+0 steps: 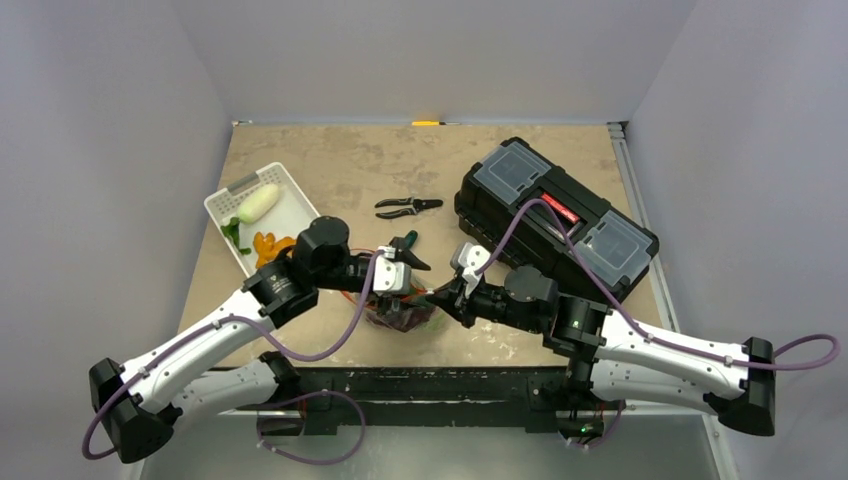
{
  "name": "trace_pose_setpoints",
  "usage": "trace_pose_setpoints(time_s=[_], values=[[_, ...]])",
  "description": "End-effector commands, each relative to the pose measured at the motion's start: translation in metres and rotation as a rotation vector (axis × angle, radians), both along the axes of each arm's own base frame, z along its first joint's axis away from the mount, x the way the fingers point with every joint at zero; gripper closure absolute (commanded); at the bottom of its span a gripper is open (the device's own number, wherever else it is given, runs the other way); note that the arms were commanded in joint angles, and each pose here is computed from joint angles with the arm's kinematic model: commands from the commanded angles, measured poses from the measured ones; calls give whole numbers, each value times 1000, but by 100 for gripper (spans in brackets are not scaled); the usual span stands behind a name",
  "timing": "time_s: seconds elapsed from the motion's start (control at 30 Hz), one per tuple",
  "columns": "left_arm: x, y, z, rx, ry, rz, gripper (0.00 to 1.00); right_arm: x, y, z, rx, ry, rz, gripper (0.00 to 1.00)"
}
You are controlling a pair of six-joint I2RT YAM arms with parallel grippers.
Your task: Place the food in the zip-top bag and seal the zipper
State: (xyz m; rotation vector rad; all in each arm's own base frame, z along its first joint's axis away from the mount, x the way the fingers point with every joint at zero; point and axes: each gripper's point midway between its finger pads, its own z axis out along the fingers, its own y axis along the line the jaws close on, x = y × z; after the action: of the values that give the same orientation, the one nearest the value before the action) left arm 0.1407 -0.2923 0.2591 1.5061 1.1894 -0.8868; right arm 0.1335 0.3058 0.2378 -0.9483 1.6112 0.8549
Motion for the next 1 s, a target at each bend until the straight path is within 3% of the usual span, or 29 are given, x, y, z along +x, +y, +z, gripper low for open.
trace_pose_setpoints(time_s=[0.0, 0.13, 0.5, 0.57, 0.7, 0.77, 0.97], values=[[-3, -6, 23, -36, -14, -36, 44, -1, 1, 42, 76, -56, 23, 100], [0, -1, 24, -8, -34, -19, 62, 6, -3, 39, 51, -53, -22, 100], [-2, 5, 24, 2, -72, -16, 79, 7, -9, 49, 88, -48, -52, 100], [-2, 3, 23, 5, -60, -26, 80, 6, -8, 51, 94, -47, -47, 100], [-3, 2, 22, 7, -49, -30, 61, 6, -6, 52, 97, -45, -41, 100], [-3, 2, 22, 9, -47, -30, 60, 5, -5, 52, 96, -42, -38, 100], [0, 4, 23, 14, -58, -10, 79, 6, -6, 49, 86, -40, -42, 100]])
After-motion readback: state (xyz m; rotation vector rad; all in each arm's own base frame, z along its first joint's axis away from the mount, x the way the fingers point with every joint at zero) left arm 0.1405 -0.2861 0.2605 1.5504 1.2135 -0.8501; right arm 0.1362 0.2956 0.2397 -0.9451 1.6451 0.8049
